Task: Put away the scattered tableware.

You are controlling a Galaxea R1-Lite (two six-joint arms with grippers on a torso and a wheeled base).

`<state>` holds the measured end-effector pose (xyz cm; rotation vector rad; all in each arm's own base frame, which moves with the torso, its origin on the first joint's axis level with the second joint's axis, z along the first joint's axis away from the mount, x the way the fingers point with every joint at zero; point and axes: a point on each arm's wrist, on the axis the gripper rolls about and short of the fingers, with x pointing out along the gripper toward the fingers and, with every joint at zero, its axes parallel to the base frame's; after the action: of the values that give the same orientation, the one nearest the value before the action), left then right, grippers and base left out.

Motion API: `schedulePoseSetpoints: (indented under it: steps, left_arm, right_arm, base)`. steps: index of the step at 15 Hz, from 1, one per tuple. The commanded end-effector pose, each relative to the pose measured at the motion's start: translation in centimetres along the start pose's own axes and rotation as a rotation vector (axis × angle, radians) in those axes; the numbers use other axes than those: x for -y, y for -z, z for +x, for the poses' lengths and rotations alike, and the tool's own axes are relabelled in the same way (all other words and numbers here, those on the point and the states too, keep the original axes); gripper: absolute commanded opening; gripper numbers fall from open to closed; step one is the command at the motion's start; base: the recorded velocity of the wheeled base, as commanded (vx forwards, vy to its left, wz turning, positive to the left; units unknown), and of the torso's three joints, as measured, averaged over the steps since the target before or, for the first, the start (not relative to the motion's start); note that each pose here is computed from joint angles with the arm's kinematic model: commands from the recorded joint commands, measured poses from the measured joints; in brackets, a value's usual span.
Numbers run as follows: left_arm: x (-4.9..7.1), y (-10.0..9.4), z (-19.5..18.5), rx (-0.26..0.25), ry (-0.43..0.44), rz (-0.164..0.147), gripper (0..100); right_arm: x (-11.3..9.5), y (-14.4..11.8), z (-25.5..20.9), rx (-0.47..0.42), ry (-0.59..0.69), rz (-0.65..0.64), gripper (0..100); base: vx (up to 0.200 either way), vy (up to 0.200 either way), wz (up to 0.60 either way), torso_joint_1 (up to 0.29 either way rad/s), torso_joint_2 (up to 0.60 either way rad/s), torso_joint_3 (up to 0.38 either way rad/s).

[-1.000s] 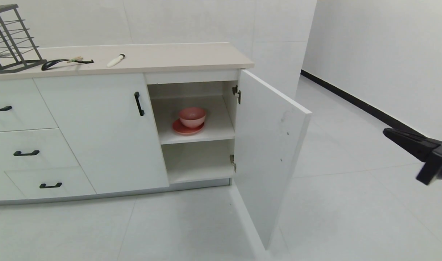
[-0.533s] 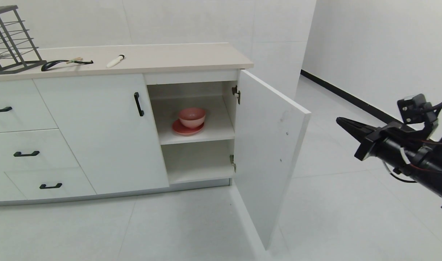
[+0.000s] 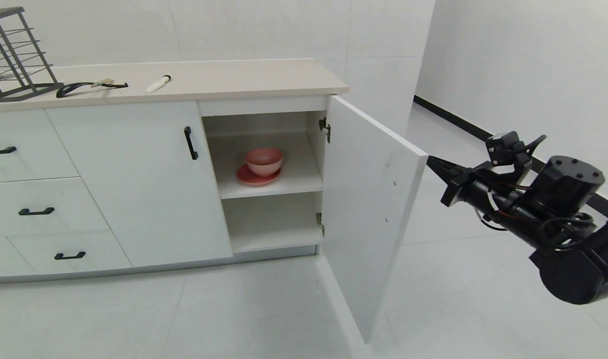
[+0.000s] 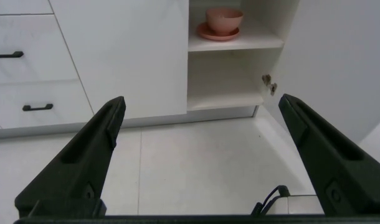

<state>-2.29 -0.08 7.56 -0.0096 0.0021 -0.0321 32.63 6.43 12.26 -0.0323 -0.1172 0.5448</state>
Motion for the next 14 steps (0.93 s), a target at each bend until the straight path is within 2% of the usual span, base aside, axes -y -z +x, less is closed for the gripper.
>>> schedulePoseSetpoints:
  steps: [1, 5, 10, 14]
  left_arm:
    - [0.0, 0.0, 0.0, 0.0, 0.0, -0.001, 100]
    - [0.0, 0.0, 0.0, 0.0, 0.0, -0.003, 100]
    - [0.0, 0.0, 0.0, 0.0, -0.006, -0.009, 100]
    - [0.0, 0.0, 0.0, 0.0, -0.006, -0.009, 100]
  right_arm:
    - [0.7, 1.7, 2.5, 0.012, -0.008, -0.004, 0]
    - [-0.3, 2.3, 3.6, 0.037, -0.044, -0.007, 0]
    - [-3.5, 2.3, 4.1, 0.033, -0.128, 0.007, 0]
    - [-5.8, 1.1, 4.6, 0.074, -0.194, 0.005, 0]
  base:
    - [0.0, 0.0, 0.0, 0.0, 0.0, 0.0]
    - [0.0, 0.0, 0.0, 0.0, 0.0, 0.0]
    - [0.0, 0.0, 0.0, 0.0, 0.0, 0.0]
    - [0.0, 0.0, 0.0, 0.0, 0.0, 0.0]
